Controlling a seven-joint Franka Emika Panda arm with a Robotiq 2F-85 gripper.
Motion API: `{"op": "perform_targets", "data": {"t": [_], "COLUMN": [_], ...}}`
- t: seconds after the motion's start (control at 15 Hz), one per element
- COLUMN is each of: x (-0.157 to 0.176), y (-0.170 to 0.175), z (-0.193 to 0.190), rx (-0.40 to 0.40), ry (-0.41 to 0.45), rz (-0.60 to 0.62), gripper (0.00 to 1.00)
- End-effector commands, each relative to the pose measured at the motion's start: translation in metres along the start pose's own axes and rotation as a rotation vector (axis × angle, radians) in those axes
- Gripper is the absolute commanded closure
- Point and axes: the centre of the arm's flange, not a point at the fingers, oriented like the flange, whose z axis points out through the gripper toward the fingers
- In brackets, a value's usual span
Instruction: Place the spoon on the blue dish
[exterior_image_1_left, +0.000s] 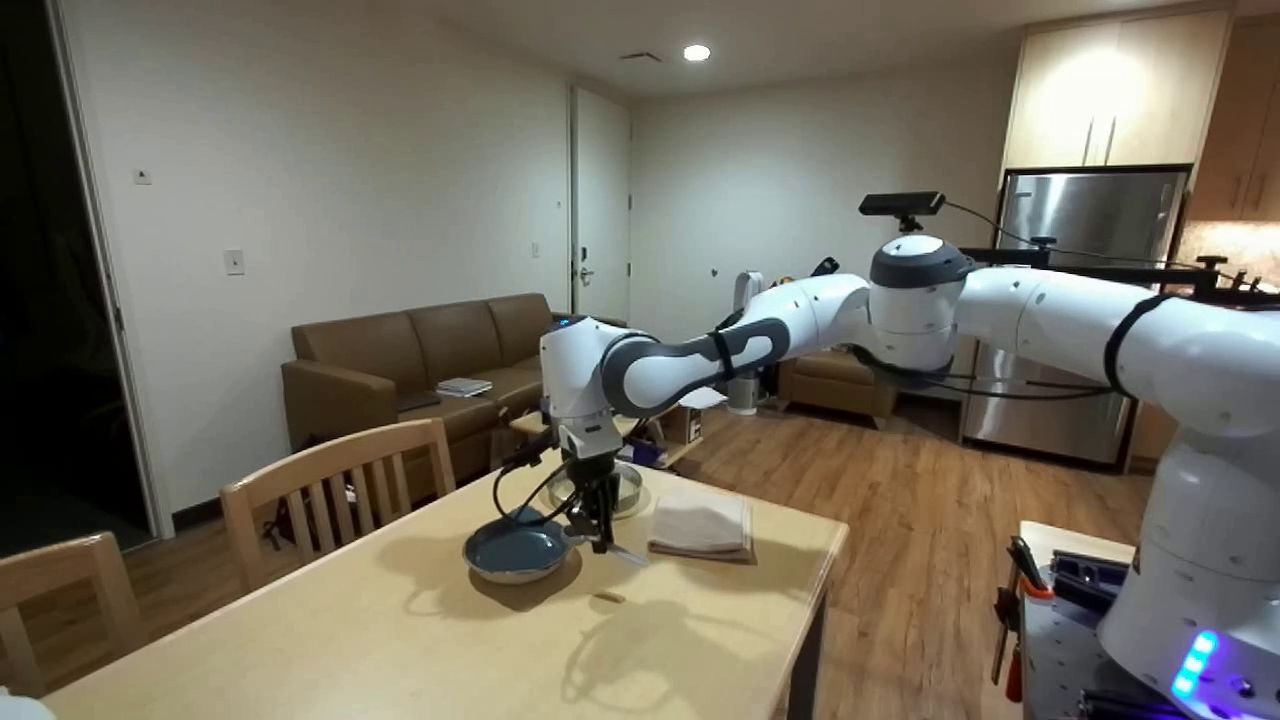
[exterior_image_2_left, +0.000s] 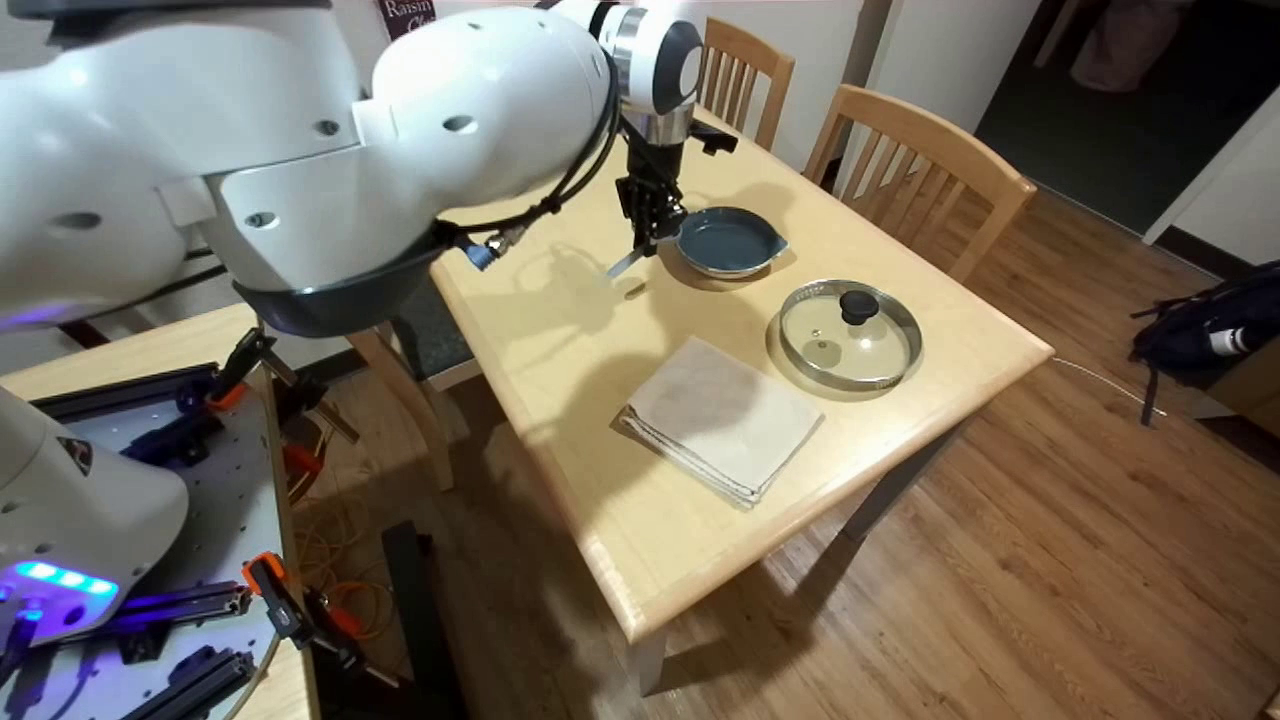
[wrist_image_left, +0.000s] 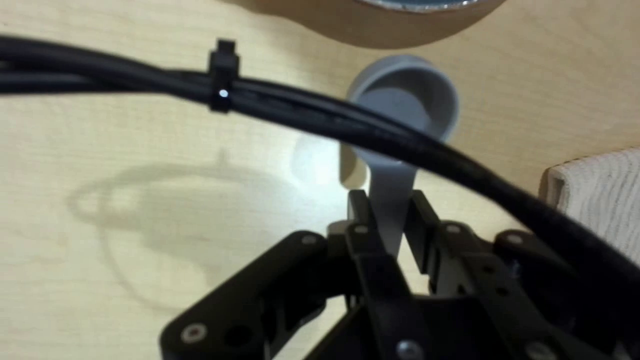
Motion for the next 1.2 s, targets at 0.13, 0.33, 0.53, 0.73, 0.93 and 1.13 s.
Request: {"op": "perform_targets", "data": {"t": [0.13, 0.33, 0.53, 0.73, 0.93, 1.13], "x": [0.000, 0.000, -0.002, -0.022, -0.035, -0.042], "y": [0.005, 0.005, 0.006, 0.004, 0.003, -0.013], "z": [-0.004, -0.003, 0.004, -0.006, -0.018, -0.027], "rx": [-0.016, -0.008, 0.019, -0.022, -0.033, -0.050], "ry": [0.000, 0.001, 0.011, 0.047, 0.033, 0.032], "rz": [-0.002, -0.004, -0.001, -0.024, -0.031, -0.018], "gripper": [0.95, 0.79, 0.95, 0.95, 0.95, 0.95]}}
